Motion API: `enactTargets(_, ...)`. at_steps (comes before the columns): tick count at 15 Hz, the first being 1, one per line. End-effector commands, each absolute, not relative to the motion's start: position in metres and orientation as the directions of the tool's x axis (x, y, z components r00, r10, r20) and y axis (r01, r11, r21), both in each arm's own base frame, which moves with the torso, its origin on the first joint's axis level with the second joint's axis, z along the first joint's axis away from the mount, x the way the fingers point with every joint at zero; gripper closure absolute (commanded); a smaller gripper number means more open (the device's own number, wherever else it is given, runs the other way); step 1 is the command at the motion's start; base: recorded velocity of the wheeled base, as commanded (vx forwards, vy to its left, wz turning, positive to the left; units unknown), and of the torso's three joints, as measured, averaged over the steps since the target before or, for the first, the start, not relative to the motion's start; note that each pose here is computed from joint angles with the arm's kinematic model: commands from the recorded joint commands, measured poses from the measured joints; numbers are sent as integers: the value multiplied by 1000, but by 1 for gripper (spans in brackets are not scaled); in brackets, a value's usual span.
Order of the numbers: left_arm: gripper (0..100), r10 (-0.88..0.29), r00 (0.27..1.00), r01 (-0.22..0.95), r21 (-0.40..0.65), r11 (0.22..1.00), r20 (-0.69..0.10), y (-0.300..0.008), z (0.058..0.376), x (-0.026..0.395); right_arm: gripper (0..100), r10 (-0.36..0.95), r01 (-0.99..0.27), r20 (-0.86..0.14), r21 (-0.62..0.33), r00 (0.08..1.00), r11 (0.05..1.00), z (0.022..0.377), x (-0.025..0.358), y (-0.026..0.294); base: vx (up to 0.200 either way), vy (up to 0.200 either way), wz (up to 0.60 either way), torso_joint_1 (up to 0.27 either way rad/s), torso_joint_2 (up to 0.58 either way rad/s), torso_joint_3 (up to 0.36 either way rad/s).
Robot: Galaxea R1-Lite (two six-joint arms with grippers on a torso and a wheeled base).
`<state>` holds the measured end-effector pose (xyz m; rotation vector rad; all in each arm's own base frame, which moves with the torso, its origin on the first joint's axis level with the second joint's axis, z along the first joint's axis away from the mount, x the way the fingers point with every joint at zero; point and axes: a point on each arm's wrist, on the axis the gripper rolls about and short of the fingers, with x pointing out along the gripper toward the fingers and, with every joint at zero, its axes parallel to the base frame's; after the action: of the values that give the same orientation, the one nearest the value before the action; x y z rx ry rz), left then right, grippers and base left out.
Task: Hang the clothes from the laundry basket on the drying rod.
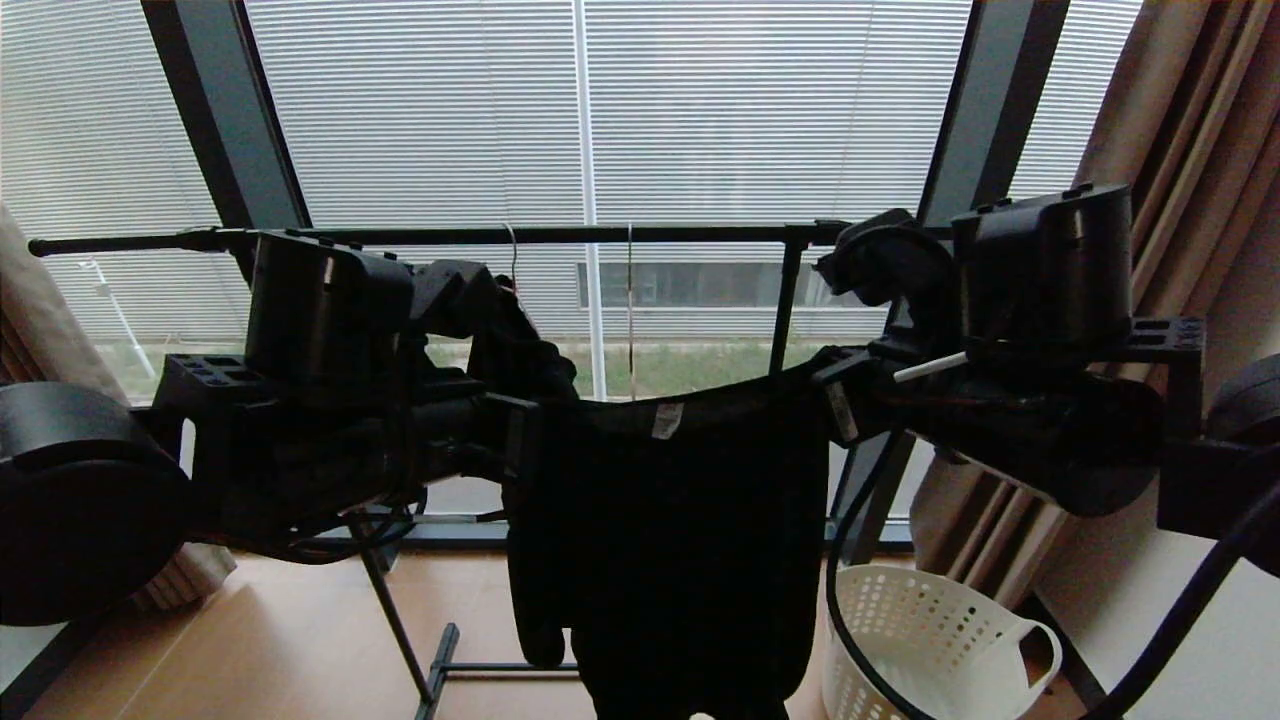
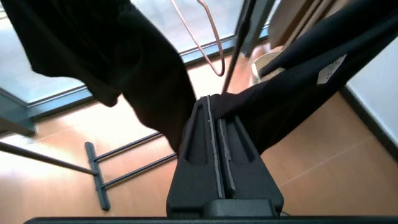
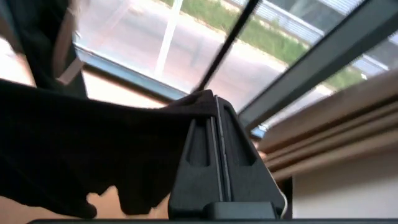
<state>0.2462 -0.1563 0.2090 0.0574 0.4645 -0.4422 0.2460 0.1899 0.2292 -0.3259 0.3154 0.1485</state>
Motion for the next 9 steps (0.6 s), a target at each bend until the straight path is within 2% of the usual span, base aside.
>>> enactTargets(1,100,-401,813,419,-54,906,-421,-150,217,241,100,98,-184,-296,-276,950,943,241,239,187,0,0,0,0,0,0)
enactTargets(5,100,-433,804,445,-70,893,-407,-151,220,240,100,102,-196,-314,-283,944,939,234,227,181,0,0,0,0,0,0)
enactTargets(7,100,-488,796,486,-102,868,-357,-150,236,238,100,109,-209,-328,-288,938,935,229,204,163,0,0,0,0,0,0)
enactTargets(9,100,-515,800,506,-112,855,-308,-152,251,244,100,134,-242,-341,-297,931,924,223,187,158,0,0,0,0,0,0)
